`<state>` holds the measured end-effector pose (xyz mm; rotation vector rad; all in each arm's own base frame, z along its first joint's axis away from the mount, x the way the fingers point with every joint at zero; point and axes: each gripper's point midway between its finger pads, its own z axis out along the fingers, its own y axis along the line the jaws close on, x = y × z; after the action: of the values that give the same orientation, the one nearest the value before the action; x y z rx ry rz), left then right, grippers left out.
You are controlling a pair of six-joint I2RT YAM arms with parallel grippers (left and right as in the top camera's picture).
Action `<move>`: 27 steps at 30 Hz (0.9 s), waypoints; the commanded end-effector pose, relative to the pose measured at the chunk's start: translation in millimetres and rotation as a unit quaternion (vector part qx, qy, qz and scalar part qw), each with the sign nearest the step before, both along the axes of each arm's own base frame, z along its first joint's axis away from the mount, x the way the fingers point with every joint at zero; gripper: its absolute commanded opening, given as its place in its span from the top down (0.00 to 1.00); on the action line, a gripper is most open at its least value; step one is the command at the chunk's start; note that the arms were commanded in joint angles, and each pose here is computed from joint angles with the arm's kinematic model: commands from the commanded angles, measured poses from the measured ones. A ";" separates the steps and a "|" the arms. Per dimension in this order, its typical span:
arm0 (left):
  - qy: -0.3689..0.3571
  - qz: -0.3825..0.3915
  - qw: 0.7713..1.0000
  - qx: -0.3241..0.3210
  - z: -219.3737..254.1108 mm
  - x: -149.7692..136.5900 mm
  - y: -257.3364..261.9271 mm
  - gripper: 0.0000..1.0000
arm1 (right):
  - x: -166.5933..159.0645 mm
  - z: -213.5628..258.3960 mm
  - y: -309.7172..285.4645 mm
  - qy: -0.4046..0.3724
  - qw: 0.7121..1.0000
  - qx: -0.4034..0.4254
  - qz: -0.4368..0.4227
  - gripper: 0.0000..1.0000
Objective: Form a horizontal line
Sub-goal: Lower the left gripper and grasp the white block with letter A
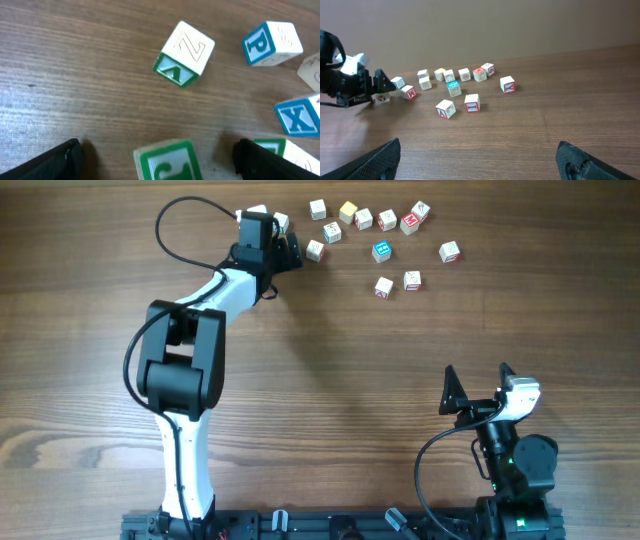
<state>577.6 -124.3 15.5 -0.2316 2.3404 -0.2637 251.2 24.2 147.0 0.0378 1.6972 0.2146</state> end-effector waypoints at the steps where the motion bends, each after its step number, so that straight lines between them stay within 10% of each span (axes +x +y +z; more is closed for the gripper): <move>1: 0.036 0.010 0.999 0.004 -38.6 -7.8 4.6 0.00 | 0.4 1.6 -4.3 -0.003 1.000 0.000 -0.011 0.00; 7: 0.039 0.009 0.999 0.005 -39.4 -9.1 3.8 0.43 | 0.4 1.6 -4.3 -0.003 1.000 0.000 -0.011 0.00; 24: 0.014 0.085 0.992 0.087 63.9 -25.7 47.5 0.67 | 0.4 1.6 -4.3 -0.003 1.000 0.000 -0.011 0.01; 27: 0.002 0.086 0.993 0.083 77.5 -25.1 47.3 0.60 | 0.4 1.6 -4.3 -0.003 1.000 0.000 -0.011 0.00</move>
<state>550.0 -82.6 55.9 -0.3317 2.3910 0.0074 251.2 24.2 146.9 0.0378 1.6976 0.2146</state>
